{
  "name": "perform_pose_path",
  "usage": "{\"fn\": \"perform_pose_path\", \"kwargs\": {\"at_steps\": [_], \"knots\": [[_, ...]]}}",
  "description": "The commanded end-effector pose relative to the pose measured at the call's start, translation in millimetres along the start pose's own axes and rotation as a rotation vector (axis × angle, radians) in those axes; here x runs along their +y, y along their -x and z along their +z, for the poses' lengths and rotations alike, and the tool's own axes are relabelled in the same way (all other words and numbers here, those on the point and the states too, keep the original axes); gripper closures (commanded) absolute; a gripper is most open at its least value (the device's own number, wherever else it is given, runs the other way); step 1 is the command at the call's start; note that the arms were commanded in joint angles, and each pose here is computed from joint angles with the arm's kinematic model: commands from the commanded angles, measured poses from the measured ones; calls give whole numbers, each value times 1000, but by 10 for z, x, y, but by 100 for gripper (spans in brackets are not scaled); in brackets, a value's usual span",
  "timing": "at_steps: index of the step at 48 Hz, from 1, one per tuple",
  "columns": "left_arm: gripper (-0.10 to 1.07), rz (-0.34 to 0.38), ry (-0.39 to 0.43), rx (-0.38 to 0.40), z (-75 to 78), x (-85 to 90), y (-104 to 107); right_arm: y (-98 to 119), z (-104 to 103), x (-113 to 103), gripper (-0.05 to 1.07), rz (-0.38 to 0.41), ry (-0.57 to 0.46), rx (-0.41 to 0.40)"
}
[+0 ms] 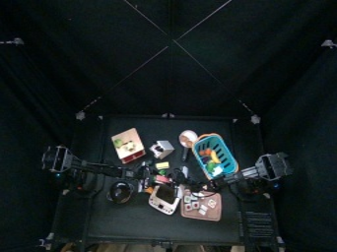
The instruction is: Separate salmon and rice
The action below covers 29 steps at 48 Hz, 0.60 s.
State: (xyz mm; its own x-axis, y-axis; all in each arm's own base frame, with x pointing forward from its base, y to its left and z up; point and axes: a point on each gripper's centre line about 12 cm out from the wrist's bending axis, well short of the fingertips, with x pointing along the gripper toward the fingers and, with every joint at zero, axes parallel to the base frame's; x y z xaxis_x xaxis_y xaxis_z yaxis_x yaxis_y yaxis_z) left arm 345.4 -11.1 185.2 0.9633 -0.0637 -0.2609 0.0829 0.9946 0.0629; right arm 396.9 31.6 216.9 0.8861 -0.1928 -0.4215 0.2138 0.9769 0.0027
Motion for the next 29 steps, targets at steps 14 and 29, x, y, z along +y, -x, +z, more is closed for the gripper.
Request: {"fn": "perform_pose_path", "kwargs": {"at_steps": [14, 29], "knots": [[49, 3, -1, -30, 72, 13, -9, 35, 149, 3, 41, 2, -15, -38], [49, 3, 0, -29, 66, 14, -6, 34, 140, -4, 41, 1, -22, -34]]}}
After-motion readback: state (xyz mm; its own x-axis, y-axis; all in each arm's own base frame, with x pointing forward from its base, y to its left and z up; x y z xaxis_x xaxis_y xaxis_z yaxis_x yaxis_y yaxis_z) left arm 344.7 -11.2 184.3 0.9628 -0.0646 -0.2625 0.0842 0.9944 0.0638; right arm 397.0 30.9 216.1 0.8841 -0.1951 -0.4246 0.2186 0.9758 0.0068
